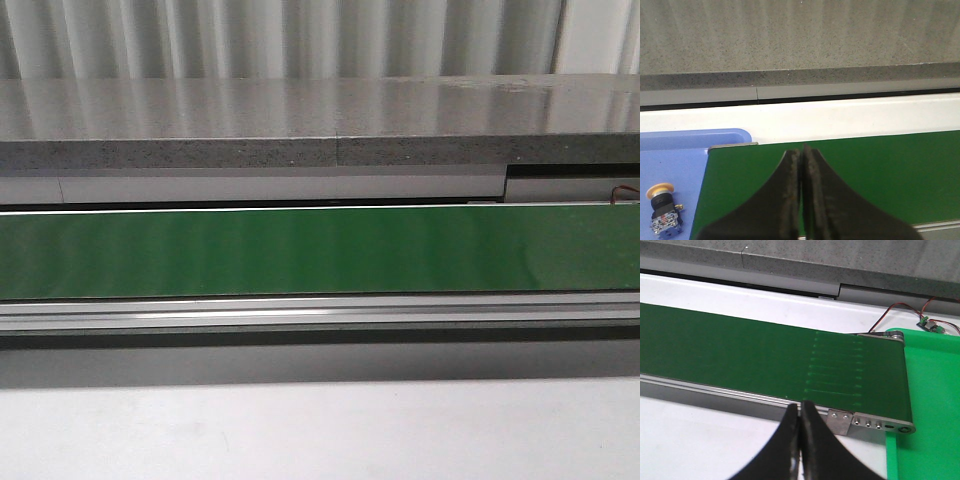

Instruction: Move button from right to left

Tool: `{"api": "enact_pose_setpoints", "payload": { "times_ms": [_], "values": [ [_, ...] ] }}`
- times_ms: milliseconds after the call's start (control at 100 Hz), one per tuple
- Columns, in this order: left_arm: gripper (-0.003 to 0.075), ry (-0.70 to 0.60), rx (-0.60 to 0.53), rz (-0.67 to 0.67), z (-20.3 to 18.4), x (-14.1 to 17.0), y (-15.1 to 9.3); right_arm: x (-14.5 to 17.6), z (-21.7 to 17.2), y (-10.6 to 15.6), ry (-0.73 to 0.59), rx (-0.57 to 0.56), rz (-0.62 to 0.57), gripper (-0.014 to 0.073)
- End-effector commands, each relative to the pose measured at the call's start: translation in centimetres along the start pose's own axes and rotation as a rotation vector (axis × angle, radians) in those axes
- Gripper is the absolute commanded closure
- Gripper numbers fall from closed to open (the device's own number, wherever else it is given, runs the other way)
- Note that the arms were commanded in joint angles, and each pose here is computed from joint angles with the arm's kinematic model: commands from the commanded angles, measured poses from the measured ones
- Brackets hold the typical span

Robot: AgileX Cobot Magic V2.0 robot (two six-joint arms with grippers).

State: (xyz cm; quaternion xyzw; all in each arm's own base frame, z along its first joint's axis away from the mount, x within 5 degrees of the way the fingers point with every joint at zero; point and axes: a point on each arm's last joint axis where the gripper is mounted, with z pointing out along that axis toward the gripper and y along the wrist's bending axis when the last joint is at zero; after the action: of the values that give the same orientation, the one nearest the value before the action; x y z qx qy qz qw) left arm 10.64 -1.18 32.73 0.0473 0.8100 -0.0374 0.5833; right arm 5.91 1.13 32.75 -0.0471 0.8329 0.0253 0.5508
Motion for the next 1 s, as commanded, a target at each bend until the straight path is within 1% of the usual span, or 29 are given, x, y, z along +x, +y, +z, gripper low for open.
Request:
{"api": "enact_pose_setpoints", "payload": {
  "times_ms": [0,610,680,710,840,920,990],
  "values": [
    [0.074,-0.109,0.003,-0.005,-1.2,-0.9,-0.1,-1.2,-0.3,-0.2,-0.085,0.023,-0.008,0.0663],
    [0.074,-0.109,0.001,-0.003,-1.2,-0.2,-0.1,-1.2,-0.3,-0.2,-0.085,0.023,-0.008,0.0663],
    [0.074,-0.139,-0.008,0.0,-0.9,0.0,0.0,-1.2,-0.3,-0.2,-0.085,0.023,-0.008,0.0663],
    [0.074,-0.172,-0.018,0.01,-0.8,0.1,0.1,-1.2,-0.3,-0.2,-0.085,0.023,-0.008,0.0663],
    [0.074,-0.278,-0.022,0.066,-0.2,1.9,0.0,-1.2,-0.3,-0.2,-0.085,0.022,-0.007,0.0663],
    [0.074,-0.319,-0.009,0.02,-0.2,3.3,0.0,-1.2,-0.3,-0.2,-0.085,0.022,-0.007,0.0663],
    [0.074,-0.308,-0.005,0.001,-0.2,4.8,0.0,-1.2,-0.3,-0.2,-0.085,0.022,-0.007,0.0663]
  ]
}}
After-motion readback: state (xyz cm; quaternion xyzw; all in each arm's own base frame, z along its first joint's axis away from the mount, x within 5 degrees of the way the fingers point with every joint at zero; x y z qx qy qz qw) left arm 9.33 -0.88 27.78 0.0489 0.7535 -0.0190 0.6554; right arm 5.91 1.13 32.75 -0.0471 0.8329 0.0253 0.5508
